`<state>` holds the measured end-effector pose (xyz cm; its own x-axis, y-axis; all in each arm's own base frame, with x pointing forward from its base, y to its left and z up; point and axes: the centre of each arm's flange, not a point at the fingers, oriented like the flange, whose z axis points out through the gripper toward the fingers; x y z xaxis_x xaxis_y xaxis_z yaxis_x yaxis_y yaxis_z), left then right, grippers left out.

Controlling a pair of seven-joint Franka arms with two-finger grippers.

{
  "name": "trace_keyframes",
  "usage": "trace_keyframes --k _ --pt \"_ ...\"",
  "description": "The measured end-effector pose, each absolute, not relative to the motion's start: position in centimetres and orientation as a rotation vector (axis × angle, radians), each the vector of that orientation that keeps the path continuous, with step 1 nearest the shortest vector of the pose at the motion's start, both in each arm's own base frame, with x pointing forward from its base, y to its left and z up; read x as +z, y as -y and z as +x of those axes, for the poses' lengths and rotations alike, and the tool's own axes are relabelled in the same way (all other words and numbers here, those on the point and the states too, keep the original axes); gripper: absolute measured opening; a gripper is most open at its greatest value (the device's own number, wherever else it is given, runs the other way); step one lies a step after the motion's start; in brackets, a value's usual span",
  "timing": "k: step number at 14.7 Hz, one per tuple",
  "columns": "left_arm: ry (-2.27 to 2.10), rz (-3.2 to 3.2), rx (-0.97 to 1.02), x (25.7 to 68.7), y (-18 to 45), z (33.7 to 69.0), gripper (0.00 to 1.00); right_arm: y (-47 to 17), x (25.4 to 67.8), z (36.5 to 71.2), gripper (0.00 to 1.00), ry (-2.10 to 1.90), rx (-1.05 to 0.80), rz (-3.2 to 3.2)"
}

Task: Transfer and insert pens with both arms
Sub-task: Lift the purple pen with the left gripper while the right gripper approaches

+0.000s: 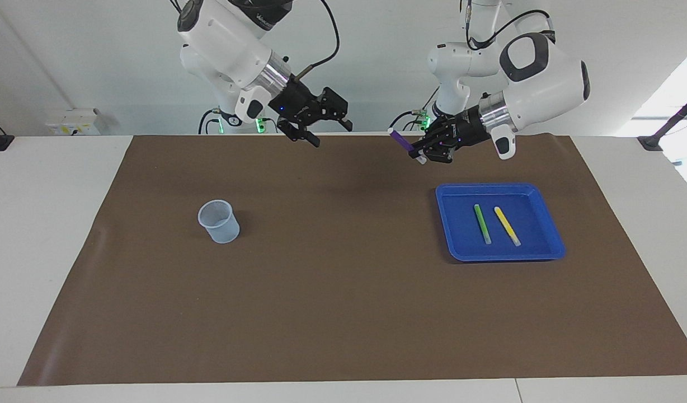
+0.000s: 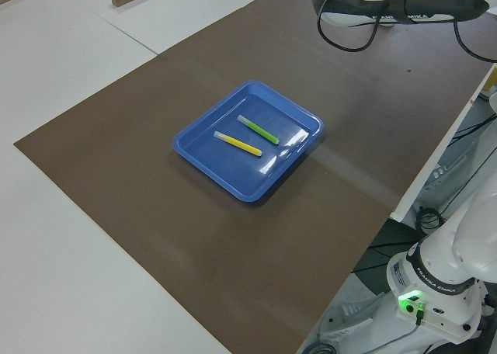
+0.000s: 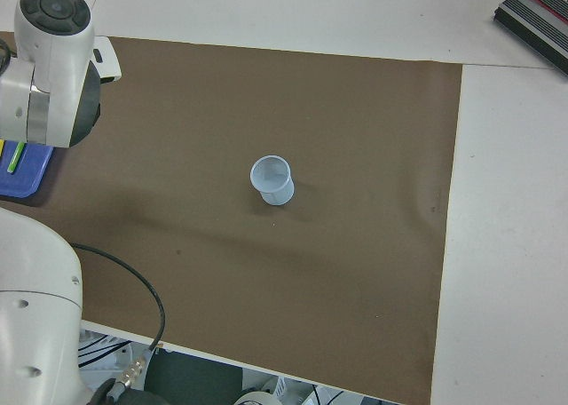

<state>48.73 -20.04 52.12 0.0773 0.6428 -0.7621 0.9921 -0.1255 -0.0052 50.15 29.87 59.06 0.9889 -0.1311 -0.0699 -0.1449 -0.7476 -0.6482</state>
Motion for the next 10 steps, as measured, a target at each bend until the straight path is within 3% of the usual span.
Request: trace_keyframes --k 6,10 --pt "-1.733 1.71 -0.817 53.0 21.2 48.0 0.17 -33.7 58.8 48.1 1.0 -0.138 0.04 -2.421" --pt "-1.756 1.675 -0.827 52.8 22.0 47.6 0.17 -33.6 58.2 49.4 1.0 -0.18 -0.022 -2.397"
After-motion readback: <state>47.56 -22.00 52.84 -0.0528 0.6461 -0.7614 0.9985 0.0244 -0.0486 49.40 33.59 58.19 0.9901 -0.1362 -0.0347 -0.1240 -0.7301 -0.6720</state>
